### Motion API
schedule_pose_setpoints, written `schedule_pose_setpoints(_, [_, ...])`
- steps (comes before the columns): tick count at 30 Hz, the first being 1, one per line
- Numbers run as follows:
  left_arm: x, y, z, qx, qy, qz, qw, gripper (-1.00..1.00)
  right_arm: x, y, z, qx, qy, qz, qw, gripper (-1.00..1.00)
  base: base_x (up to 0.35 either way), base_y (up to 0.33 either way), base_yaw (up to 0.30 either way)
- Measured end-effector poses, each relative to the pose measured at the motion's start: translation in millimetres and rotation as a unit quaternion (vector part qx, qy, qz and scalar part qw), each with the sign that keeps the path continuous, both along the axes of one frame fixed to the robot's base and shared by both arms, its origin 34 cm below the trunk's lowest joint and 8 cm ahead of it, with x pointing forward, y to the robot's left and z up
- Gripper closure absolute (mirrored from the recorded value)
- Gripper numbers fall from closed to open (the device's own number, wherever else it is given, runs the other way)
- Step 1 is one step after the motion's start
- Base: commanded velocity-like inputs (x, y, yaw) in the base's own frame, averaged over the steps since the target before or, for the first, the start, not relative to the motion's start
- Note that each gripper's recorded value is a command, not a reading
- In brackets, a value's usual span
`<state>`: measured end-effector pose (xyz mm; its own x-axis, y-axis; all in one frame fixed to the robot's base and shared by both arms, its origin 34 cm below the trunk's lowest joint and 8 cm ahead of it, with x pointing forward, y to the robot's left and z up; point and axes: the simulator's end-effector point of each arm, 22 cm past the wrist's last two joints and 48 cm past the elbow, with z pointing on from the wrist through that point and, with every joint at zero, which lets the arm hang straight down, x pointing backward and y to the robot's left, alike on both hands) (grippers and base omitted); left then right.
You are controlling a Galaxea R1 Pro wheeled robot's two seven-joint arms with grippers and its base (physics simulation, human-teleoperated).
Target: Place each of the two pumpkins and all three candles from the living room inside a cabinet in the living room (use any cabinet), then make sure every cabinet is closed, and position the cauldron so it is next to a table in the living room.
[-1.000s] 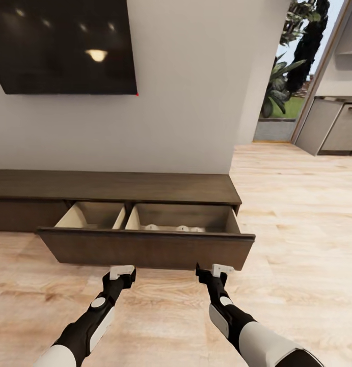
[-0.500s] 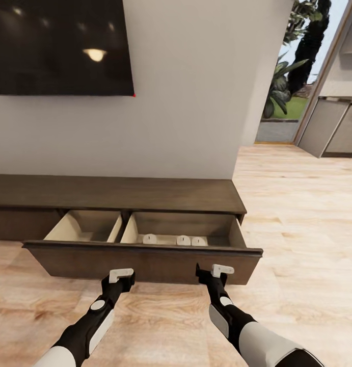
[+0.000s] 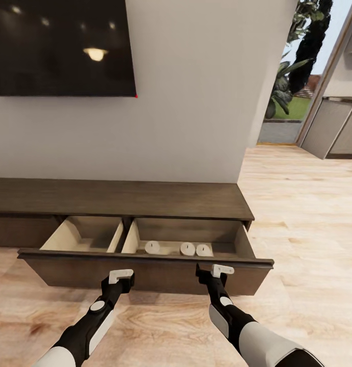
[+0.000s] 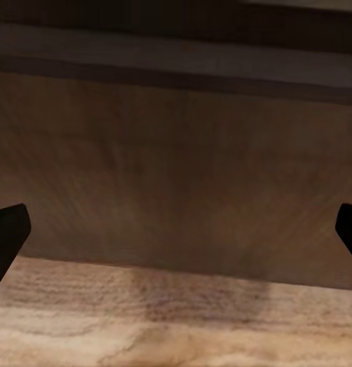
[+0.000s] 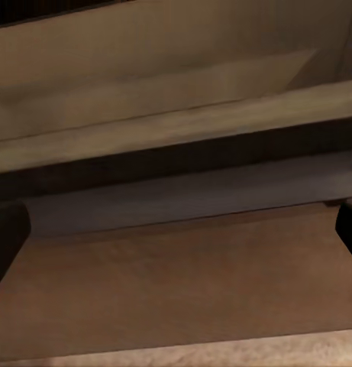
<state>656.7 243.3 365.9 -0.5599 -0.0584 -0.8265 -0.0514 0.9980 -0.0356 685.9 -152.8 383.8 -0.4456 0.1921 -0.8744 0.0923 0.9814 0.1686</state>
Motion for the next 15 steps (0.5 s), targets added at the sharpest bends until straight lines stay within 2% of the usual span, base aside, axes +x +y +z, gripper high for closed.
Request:
schedule_pose_setpoints(5, [0.1,0.0,0.2,0.0,-0.001,0.0,1.0,-1.0,-0.2,0.1,-0.2,-0.001,0.0,0.001,1.0,-1.0,0.029,0.001,0.0])
schedule_pose_setpoints(10, [0.0,0.3,0.0,0.0,0.0,0.001,1.0,-1.0,-0.5,-1.5,-0.7,0.001,0.001,-0.003,1.0,-1.0,0.269,0.0,0.0])
schedule_pose_setpoints(15, [0.2,0.4,0.2,0.0,-0.001,0.001,1.0,-1.0,-0.3,-0.1,-0.4,0.0,0.0,0.0,1.0,-1.0,0.087,0.0,0.0])
